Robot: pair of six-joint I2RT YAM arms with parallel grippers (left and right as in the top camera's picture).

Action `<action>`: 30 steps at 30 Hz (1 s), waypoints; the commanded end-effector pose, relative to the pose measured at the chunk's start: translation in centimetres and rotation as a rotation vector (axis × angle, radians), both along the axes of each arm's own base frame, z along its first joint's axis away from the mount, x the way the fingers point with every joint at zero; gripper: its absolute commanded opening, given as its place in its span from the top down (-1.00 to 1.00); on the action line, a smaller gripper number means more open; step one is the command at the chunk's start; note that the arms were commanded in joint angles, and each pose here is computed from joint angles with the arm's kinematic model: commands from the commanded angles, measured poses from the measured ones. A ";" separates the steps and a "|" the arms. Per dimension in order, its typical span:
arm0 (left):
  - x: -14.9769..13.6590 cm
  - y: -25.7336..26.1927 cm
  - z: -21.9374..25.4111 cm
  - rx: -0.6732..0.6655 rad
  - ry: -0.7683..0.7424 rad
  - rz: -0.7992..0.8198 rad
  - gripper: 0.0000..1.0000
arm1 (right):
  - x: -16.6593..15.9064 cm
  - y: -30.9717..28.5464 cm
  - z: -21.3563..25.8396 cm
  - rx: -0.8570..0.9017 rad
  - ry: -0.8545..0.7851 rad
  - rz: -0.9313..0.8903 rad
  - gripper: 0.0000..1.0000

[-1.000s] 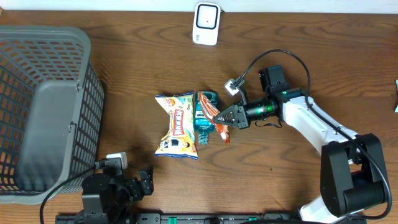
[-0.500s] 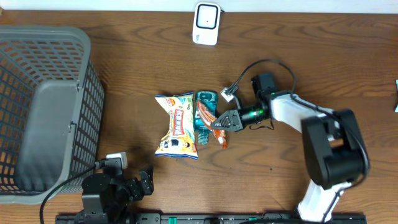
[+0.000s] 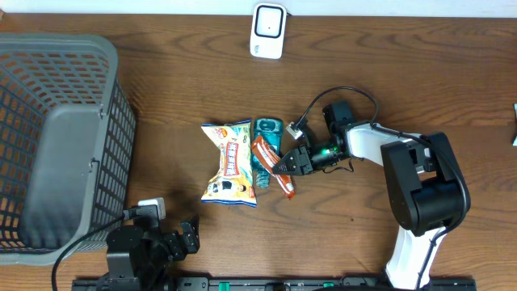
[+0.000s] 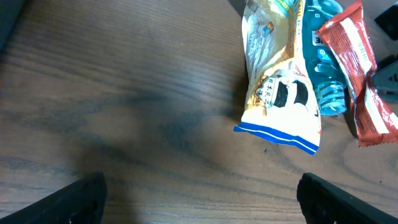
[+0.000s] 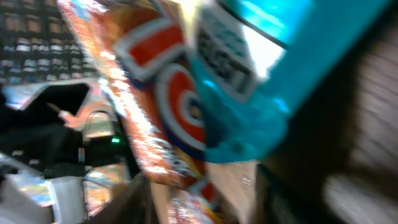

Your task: Scan the item barcode

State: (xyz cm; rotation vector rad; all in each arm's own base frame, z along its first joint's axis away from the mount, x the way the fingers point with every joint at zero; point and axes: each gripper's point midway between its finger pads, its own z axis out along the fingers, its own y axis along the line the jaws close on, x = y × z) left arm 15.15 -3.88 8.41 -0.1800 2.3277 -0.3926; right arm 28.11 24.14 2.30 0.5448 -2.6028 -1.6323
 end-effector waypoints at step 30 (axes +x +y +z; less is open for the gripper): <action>-0.2 -0.2 0.0 -0.002 0.007 -0.014 -0.96 | -1.4 2.0 -1.6 0.016 -0.388 0.271 -0.32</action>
